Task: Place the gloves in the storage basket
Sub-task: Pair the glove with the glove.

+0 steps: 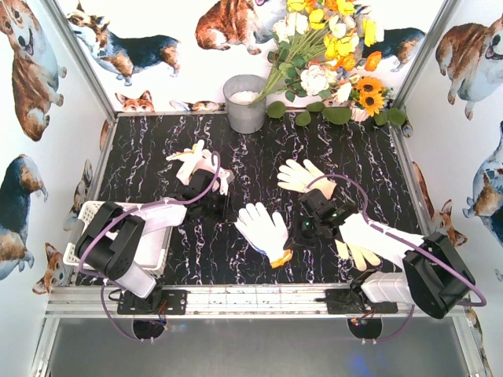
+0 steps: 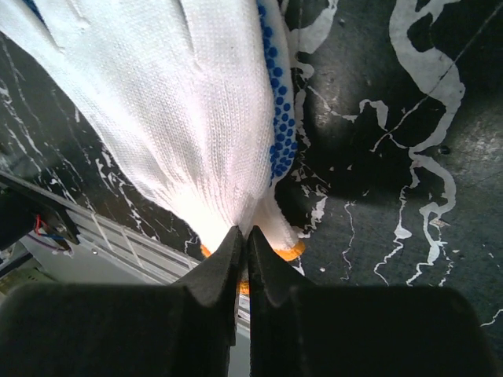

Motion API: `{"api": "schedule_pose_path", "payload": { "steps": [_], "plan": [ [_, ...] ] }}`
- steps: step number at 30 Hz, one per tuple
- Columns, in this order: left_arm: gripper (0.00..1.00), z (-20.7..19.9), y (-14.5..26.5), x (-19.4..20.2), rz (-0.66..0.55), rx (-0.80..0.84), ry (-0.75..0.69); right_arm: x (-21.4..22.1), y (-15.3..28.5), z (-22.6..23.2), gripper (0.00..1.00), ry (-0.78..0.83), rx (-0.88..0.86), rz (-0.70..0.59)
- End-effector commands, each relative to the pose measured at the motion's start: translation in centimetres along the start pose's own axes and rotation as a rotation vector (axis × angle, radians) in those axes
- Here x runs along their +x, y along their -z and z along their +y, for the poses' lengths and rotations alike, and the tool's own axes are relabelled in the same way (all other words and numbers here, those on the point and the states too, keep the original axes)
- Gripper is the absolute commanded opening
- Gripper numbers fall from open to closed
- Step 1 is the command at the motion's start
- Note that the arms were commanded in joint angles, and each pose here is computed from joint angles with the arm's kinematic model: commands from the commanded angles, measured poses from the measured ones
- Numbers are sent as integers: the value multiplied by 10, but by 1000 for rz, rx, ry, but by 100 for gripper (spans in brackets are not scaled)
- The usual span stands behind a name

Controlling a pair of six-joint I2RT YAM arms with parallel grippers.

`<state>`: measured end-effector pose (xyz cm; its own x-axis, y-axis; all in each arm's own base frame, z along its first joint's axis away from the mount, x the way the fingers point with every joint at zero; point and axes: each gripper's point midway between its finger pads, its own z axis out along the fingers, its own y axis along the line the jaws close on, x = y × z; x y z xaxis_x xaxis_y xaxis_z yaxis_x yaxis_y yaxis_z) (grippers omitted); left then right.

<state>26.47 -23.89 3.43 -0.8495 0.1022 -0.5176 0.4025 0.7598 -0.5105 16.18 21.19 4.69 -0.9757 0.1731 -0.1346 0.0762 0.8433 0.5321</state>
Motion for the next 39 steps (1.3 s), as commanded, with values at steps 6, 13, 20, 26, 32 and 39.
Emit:
{"api": "schedule_pose_path", "payload": {
  "steps": [6, 13, 20, 26, 32, 39],
  "plan": [
    [0, 15, -11, 0, -9, -37, 19, 0, -9, -6, 0, 11, 32, 3],
    [0, 25, -13, 12, 18, -78, 23, 3, -15, -13, 4, 24, 74, 13],
    [36, 20, 0, -2, -10, -120, -20, -6, 2, -4, 31, 71, 84, -28],
    [52, -10, 19, -32, -87, -138, -76, -9, 18, -1, 42, 98, 87, -61],
    [46, -64, 10, -16, -60, 1, -69, 3, 12, -12, 43, 81, 95, -29],
    [30, -109, -12, 18, 49, 136, -105, 13, 5, -20, 34, 61, 110, -5]
  ]
}}
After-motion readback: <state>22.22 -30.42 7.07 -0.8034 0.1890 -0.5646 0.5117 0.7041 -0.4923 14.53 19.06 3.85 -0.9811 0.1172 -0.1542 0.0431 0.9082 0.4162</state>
